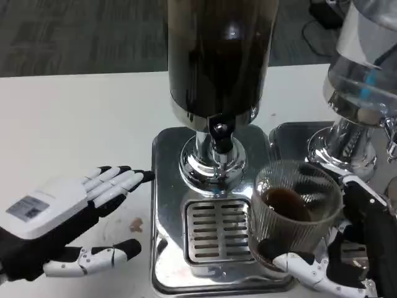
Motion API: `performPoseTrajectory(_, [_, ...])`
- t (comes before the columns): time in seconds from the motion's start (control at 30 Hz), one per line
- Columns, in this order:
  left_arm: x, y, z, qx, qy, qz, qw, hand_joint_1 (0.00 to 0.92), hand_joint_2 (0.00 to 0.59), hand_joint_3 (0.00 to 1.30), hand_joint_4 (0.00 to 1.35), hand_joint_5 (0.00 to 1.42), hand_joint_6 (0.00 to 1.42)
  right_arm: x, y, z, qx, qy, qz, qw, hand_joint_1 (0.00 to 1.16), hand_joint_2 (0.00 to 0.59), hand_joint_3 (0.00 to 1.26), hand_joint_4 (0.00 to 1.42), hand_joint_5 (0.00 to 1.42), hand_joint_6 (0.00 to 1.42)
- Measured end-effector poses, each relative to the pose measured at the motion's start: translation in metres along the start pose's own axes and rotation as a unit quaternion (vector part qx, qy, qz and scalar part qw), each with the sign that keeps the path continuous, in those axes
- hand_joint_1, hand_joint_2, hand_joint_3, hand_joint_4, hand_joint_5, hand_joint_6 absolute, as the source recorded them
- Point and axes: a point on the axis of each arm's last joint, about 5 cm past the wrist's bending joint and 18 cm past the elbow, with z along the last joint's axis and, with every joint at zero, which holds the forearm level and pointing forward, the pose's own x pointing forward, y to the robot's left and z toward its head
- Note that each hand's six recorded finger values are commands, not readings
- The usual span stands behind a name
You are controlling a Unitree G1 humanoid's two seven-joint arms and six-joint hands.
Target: Grasp the cup under the faucet to collect the drink, then remove the cup.
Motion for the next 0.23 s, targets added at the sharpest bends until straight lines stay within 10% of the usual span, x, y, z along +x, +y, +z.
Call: performPoseTrajectory(0.23, [-0.0072, 0.0050, 0.0103, 0.016, 0.010, 0.004, 0.9998, 0.000, 0.287, 0.00, 0.00, 0.00, 0.00, 0.0004, -0.0054, 0.0017, -0.007, -0.008, 0.006, 0.9999, 1.00, 0.136, 0.55, 0.62, 0.88, 1.30])
